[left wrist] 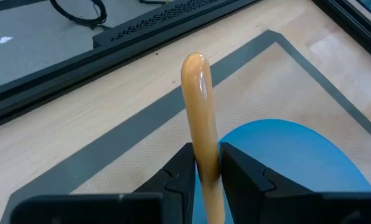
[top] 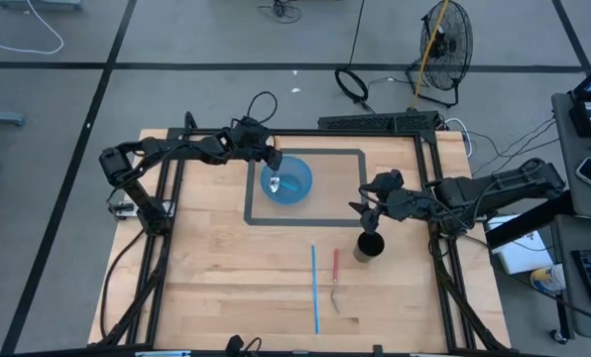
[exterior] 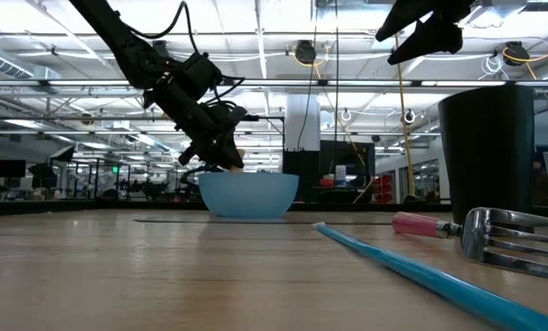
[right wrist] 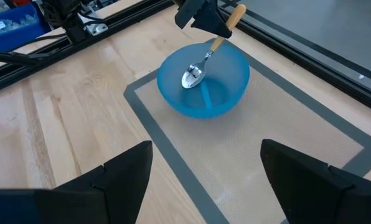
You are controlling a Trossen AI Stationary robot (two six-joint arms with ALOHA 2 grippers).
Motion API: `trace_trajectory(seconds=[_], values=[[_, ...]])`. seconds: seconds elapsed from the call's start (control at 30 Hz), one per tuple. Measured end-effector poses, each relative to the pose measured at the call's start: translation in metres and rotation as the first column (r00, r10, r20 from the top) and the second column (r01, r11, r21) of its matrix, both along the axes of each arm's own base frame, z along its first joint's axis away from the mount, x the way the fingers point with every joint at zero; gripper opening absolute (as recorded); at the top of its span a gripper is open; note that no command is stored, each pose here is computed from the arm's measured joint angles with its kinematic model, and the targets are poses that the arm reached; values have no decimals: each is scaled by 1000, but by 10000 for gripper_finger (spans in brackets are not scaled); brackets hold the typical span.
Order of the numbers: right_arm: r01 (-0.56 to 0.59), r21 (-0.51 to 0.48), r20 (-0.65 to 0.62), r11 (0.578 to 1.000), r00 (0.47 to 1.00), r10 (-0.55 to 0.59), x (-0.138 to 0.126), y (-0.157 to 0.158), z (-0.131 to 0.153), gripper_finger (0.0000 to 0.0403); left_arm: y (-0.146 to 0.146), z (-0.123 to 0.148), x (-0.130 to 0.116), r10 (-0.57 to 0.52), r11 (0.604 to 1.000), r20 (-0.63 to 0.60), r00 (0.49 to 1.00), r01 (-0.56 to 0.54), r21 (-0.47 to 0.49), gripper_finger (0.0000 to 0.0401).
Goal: Pick & Place Utensil
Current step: Put the yellow spoon into the bowl, then put the pink fork into the bowl
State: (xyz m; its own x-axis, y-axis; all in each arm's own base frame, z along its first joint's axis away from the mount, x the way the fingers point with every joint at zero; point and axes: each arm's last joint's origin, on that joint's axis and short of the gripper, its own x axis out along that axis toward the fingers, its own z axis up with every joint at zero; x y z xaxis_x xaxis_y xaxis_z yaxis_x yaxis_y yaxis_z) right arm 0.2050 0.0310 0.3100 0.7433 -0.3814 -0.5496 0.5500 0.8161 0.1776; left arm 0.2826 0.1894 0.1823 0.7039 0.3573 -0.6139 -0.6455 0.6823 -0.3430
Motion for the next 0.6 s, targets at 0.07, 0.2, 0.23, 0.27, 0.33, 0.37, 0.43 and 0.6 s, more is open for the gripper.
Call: trace_trajectory(seconds=[0.07, 0.2, 0.23, 0.27, 0.33, 0.37, 0.43, 0.6], values=[[-15, 14, -1, 1000, 1000, 15, 0, 1, 0, 293, 0, 0, 0, 0, 1000, -1, 1000, 0, -1, 77], [-22, 20, 4, 1000, 1000, 22, 1, 1, 0, 293, 0, -1, -1, 5, 1000, -6, 1000, -5, -10, 77], [-25, 23, 4, 999, 1000, 25, 1, 1, 0, 293, 0, -1, -1, 5, 1000, -6, 1000, -5, -10, 77], [-30, 27, 3, 999, 1000, 30, 1, 1, 0, 293, 0, -1, -1, 5, 1000, -6, 1000, -5, -10, 77], [-35, 31, 5, 999, 999, 35, 1, 1, 0, 293, 0, -1, -1, 7, 1000, -6, 1000, -8, -13, 77], [-35, 32, 6, 999, 999, 35, 1, 1, 0, 293, 0, -1, -1, 8, 1000, -6, 1000, -8, -13, 78], [-36, 32, 7, 999, 999, 35, 1, 1, 0, 293, 0, -1, -1, 8, 1000, -6, 1000, -8, -14, 84], [-36, 33, 15, 999, 999, 36, 2, 2, 1, 293, 0, -1, -1, 29, 999, -13, 1000, -29, -20, 115]])
